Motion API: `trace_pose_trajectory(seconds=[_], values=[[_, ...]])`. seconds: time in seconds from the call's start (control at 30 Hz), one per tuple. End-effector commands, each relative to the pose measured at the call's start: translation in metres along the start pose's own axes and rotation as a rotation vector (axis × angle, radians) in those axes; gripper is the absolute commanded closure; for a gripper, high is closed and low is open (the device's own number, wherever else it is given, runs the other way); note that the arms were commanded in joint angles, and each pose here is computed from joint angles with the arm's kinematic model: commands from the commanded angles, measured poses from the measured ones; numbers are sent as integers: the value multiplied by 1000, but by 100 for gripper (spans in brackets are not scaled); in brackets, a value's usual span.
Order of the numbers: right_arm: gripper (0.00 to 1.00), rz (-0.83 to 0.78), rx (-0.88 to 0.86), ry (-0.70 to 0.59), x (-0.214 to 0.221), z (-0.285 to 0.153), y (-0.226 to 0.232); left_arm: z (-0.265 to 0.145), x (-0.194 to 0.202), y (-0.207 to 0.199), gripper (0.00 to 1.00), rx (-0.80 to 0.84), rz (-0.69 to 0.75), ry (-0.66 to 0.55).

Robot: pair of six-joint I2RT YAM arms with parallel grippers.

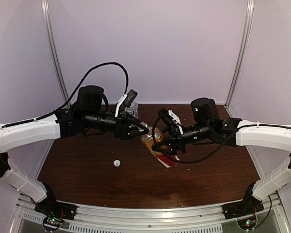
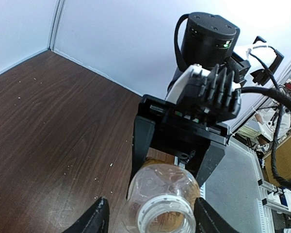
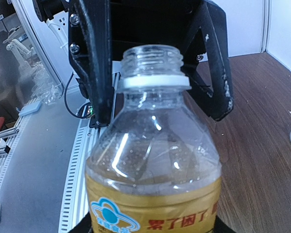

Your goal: Unscrew the bottle caps

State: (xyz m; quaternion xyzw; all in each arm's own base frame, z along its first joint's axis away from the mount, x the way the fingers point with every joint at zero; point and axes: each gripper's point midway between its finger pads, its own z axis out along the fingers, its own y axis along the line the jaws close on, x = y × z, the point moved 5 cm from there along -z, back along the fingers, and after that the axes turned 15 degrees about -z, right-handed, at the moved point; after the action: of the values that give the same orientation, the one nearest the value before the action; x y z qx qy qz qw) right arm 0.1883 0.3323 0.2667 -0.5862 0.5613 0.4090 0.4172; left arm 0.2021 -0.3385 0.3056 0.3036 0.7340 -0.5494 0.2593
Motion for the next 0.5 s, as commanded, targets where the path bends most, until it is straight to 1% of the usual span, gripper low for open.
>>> trace_pose_trajectory(seconds=[0.0,0.13,0.3,0.4,0.43,0.47], values=[[50,-38,-15,-36,-14,1,1,-2,-19,-19,43,70,68,-54],[50,-38,-17,-35,-14,1,2,1,-18,-18,55,80,66,-46],[49,-32,-3,-22,-11,1,0,0,-18,-19,78,93,80,-57],[42,-23,39,1,-7,1,-5,-4,-20,-19,93,72,88,-80],[38,-21,50,8,-5,1,-6,-5,-20,-17,98,57,87,-88],[33,-18,59,12,-5,0,-7,-6,-20,-16,100,39,88,-96]])
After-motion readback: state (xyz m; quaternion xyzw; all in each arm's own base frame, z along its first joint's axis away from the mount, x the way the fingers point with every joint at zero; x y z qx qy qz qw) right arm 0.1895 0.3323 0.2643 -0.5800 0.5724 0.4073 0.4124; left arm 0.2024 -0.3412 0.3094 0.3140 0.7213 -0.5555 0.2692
